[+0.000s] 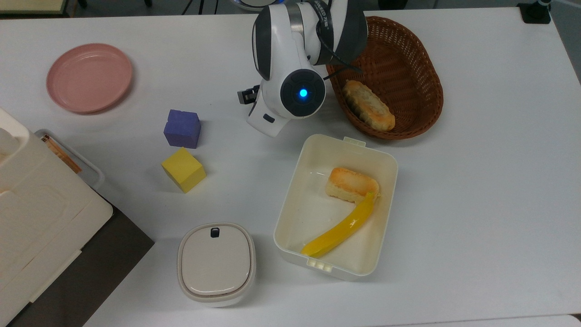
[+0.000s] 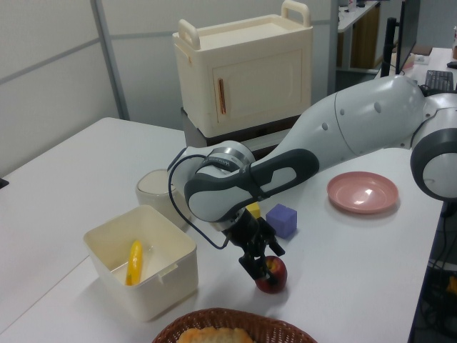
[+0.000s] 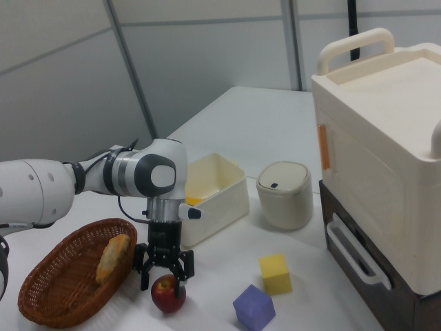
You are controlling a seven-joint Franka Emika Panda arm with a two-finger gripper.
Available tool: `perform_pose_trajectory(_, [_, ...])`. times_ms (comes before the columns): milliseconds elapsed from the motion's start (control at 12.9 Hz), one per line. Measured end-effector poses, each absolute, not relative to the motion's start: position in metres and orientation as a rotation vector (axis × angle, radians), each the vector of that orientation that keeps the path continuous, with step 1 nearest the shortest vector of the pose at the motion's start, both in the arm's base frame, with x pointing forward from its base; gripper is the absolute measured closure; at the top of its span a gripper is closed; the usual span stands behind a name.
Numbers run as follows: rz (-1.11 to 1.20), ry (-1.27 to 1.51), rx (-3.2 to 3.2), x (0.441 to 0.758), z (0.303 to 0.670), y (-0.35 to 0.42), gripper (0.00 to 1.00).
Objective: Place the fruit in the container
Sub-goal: 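Close the gripper on the red apple and lift it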
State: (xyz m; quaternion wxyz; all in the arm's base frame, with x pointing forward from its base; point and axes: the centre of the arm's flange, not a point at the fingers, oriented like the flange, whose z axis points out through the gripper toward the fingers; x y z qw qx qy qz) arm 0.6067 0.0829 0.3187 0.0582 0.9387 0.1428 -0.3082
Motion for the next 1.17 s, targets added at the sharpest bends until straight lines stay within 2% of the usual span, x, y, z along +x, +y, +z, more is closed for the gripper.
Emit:
perform_pose_trajectory(78, [-0.929, 0.435, 2.846, 0.608, 0.316, 0.083, 0.00])
perform_pose_trajectory(233, [-0.910, 0.434, 2.850, 0.610, 0.314, 0.083, 0.07])
perform_pose_trajectory(389, [-0.882, 0.418, 2.850, 0.614, 0.318, 0.081, 0.20])
perform_pose_trajectory(622, [-0.801, 0.377, 2.874, 0.627, 0.337, 0.069, 0.21])
perform_pose_trajectory(1167, [-0.407, 0.181, 2.978, 0.656, 0.457, 0.057, 0.21])
